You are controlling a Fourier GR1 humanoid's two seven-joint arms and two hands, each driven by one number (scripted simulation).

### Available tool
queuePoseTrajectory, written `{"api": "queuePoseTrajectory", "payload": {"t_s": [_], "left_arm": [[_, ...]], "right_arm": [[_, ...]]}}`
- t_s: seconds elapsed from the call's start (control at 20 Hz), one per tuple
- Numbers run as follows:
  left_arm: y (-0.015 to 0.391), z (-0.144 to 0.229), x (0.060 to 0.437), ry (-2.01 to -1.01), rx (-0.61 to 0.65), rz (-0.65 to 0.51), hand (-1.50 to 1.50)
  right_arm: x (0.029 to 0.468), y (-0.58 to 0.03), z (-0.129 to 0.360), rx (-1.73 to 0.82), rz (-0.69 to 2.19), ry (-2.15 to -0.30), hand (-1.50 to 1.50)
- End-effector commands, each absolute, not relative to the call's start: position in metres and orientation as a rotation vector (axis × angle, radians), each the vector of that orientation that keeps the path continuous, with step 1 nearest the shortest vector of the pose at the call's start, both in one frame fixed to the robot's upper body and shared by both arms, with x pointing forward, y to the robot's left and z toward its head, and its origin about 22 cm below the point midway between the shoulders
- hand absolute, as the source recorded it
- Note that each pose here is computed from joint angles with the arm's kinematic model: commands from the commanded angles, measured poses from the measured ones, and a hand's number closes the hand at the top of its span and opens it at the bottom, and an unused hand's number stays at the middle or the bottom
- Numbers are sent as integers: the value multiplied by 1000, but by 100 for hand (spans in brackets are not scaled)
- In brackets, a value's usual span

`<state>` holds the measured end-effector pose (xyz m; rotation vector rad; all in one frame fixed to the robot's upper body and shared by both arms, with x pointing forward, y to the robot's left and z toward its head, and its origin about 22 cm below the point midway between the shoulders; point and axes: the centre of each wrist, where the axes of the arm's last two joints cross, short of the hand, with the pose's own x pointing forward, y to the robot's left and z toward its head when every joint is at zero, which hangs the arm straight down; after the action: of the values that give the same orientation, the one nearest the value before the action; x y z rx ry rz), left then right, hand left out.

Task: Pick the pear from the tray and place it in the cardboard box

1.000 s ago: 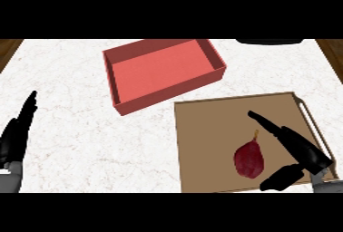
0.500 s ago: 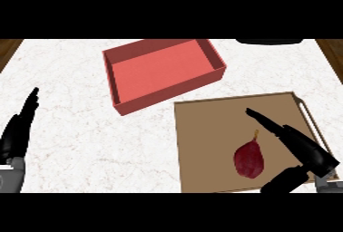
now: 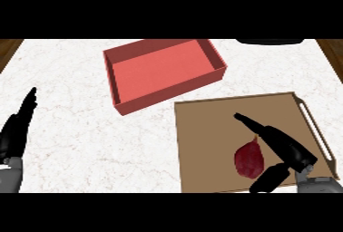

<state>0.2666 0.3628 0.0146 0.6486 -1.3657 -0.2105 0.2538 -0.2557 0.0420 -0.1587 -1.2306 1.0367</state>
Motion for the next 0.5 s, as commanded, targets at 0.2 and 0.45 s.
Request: {"api": "queuePoseTrajectory", "payload": {"t_s": [0.2, 0.45], "left_arm": [[352, -1, 256, -1358, 640, -217, 0], [354, 25, 276, -1375, 647, -199, 0]], "right_arm": [[257, -220, 19, -364, 990, -1339, 150], [276, -235, 21, -482, 969, -1362, 150]]}}
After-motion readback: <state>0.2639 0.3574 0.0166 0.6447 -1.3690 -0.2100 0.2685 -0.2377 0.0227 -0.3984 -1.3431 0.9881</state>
